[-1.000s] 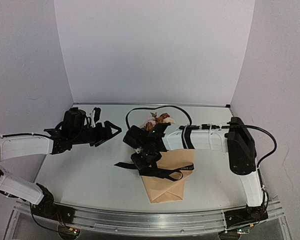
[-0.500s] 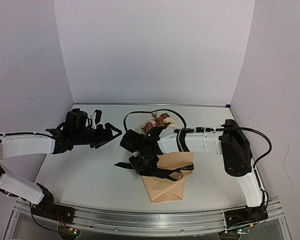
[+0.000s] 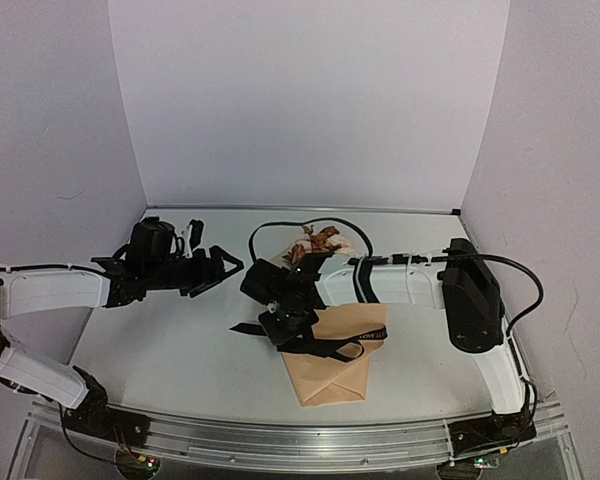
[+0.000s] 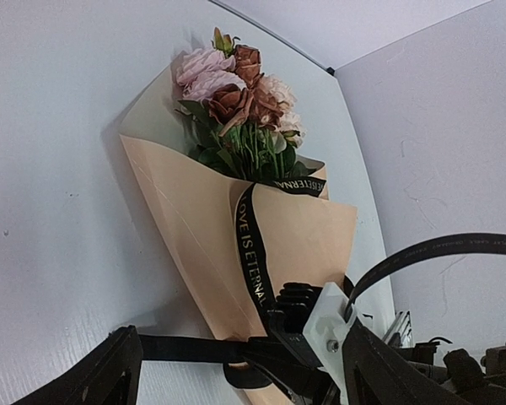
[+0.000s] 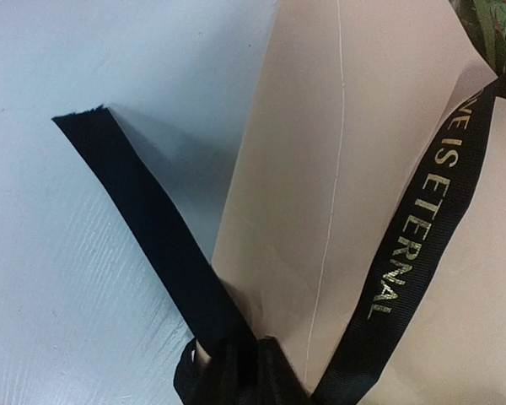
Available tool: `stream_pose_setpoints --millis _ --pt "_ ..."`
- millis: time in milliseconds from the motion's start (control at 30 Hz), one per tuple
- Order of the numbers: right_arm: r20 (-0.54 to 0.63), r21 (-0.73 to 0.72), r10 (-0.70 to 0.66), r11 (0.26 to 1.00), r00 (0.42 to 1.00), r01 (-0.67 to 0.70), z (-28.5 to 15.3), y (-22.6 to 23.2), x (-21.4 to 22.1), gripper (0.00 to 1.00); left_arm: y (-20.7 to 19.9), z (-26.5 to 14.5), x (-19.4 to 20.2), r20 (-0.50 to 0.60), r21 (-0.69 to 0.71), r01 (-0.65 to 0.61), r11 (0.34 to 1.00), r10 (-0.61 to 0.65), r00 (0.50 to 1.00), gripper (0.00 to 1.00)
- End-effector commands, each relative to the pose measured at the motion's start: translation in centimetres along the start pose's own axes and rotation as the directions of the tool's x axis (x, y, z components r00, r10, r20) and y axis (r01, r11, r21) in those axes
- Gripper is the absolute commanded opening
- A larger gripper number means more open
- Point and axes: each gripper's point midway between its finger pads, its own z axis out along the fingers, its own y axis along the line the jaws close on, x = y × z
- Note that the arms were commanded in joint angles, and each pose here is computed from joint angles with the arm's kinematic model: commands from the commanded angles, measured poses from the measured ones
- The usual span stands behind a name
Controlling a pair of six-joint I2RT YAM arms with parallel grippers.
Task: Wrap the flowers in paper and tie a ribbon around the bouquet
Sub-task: Tie the ribbon around the folded bouquet.
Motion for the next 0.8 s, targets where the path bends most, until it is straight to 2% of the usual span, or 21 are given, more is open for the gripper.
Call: stream_pose_setpoints --millis 0,233,367,500,633,767 --pt "0.034 0.005 0.012 1.0 0.999 -0.012 -0.9 0.3 -1.0 0.0 -1.1 0.0 -1.2 0.024 0.032 -0.012 0.999 0.012 1.0 0.85" --pt "0.123 0.042 0.062 0.997 0.99 -0.068 -4.1 -1.4 -2.8 0.0 -1.8 0.5 -1.2 -0.001 0.068 -0.001 0.998 0.001 1.0 0.86" --pt "0.232 0.083 0.15 0.981 0.961 -0.173 -8.1 -4.5 -4.0 0.0 -2.4 1.7 -1.5 -0.025 0.089 0.036 0.995 -0.034 0.999 0.86" --pt "0.305 0.1 0.261 0.948 0.916 -0.303 -10.4 -7.5 -3.5 0.0 -3.1 3.0 -2.1 -0.039 0.09 0.052 0.995 -0.049 0.998 0.85" --pt "0.359 0.154 0.345 0.894 0.867 -0.42 -11.6 -11.2 -1.4 0.0 -5.3 5.2 -2.5 -0.059 0.051 -0.021 0.998 0.024 0.998 0.85" --pt "0.39 0.177 0.458 0.814 0.799 -0.553 -12.0 -15.1 1.7 0.0 -5.6 8.8 -0.8 -0.149 -0.066 -0.126 0.99 0.115 0.982 0.81"
